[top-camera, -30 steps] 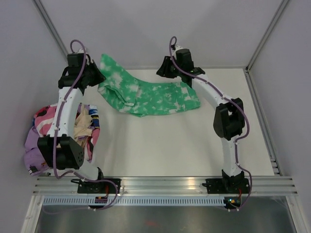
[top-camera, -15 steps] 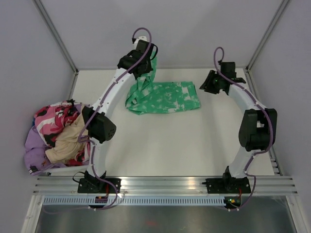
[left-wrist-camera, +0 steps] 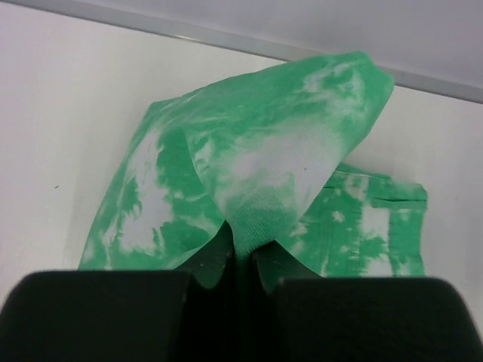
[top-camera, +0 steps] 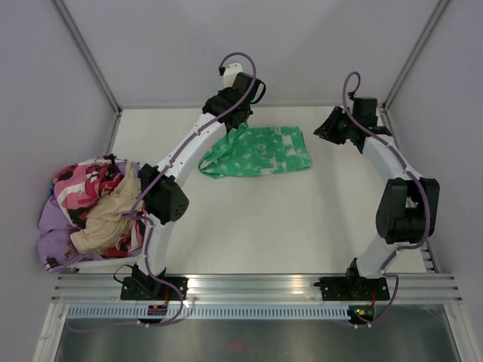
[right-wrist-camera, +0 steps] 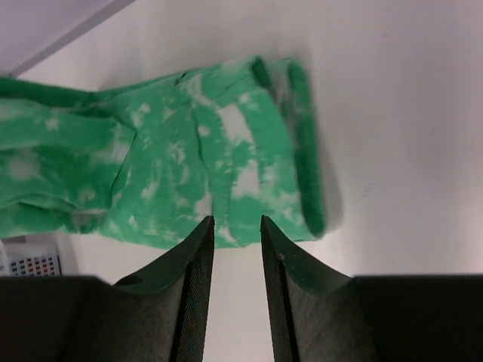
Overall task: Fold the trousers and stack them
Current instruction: Fold the trousers
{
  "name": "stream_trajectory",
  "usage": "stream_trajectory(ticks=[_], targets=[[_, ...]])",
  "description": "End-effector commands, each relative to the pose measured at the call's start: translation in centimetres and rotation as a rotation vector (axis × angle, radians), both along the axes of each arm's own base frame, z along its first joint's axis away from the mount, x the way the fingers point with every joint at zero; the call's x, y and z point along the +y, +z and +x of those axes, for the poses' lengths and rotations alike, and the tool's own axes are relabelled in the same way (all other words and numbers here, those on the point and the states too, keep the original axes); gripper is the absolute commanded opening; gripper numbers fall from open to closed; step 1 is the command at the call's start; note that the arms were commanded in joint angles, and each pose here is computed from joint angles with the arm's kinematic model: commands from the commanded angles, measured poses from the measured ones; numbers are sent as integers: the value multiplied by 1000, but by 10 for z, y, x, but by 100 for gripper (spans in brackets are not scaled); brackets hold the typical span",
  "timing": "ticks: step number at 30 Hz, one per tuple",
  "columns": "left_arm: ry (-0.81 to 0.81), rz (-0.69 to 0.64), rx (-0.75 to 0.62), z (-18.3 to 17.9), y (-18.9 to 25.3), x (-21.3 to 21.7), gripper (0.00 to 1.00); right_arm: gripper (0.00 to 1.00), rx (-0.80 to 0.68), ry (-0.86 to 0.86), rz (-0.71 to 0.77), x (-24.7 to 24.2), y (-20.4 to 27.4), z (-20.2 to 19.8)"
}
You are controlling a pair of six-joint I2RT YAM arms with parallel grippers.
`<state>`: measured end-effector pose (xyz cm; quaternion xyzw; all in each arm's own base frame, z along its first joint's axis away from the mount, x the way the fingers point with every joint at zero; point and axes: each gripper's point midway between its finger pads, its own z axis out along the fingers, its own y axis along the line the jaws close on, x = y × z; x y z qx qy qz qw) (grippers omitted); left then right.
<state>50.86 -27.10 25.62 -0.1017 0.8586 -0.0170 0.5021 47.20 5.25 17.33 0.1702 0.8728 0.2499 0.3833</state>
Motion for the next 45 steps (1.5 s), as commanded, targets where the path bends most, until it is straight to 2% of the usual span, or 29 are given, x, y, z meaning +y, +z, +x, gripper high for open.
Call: stream_trajectory(ticks=[1,2,4,5,6,7,8,9,10,11,12,13,14,15,16,17,21,24,27,31,34,38,43,45], targets=[[141,-88,-88,-2,43,51,2,37,-57,183,5,91,0,12],[157,-105,-106,-9,59,65,2,38,-86,202,18,110,6,20],[207,-125,-108,-11,62,96,2,35,-38,229,46,152,-21,24],[223,-124,-105,-21,63,112,2,33,-60,222,74,169,-15,34],[225,-126,-106,-24,63,121,2,29,-59,223,48,193,-22,34],[248,-140,-135,-20,70,138,2,27,-14,227,23,206,-51,38],[256,-132,-116,-23,59,148,2,26,-44,238,19,224,-38,49],[253,-147,-130,-28,68,155,2,25,-41,236,5,237,-44,54],[261,-137,-139,-28,72,166,2,23,7,272,-8,266,-76,48],[264,-124,-140,-29,72,171,2,23,4,279,-4,282,-79,51],[258,-104,-150,-32,78,176,2,21,-46,269,13,301,-63,64],[258,-93,-149,-32,77,181,2,20,-10,286,-12,322,-96,60],[254,-96,-163,-31,81,183,2,20,-62,285,-3,338,-74,71],[230,-102,-162,-32,83,182,2,20,-69,264,-15,345,-78,77],[228,-104,-166,-33,84,187,2,20,-41,266,-21,355,-103,77],[219,-109,-174,-33,86,188,2,20,-92,261,23,366,-83,87],[191,-113,-146,-34,72,189,2,22,-131,259,164,403,-72,84],[184,-147,-107,-32,53,190,2,23,-162,288,176,426,-62,71],[157,-186,-99,-29,51,182,2,25,-174,318,148,441,-68,60],[70,-287,-146,-21,71,158,2,26,-151,330,114,443,-94,59],[20,-344,-162,-19,85,138,2,27,-193,292,50,435,-99,70],[-17,-328,-162,-22,87,112,2,31,-271,196,-15,414,-90,95],[-46,-329,-102,-23,65,81,2,31,-255,187,89,394,-84,117],[-43,-328,-96,-22,63,73,2,31,-253,241,148,385,-63,119]])
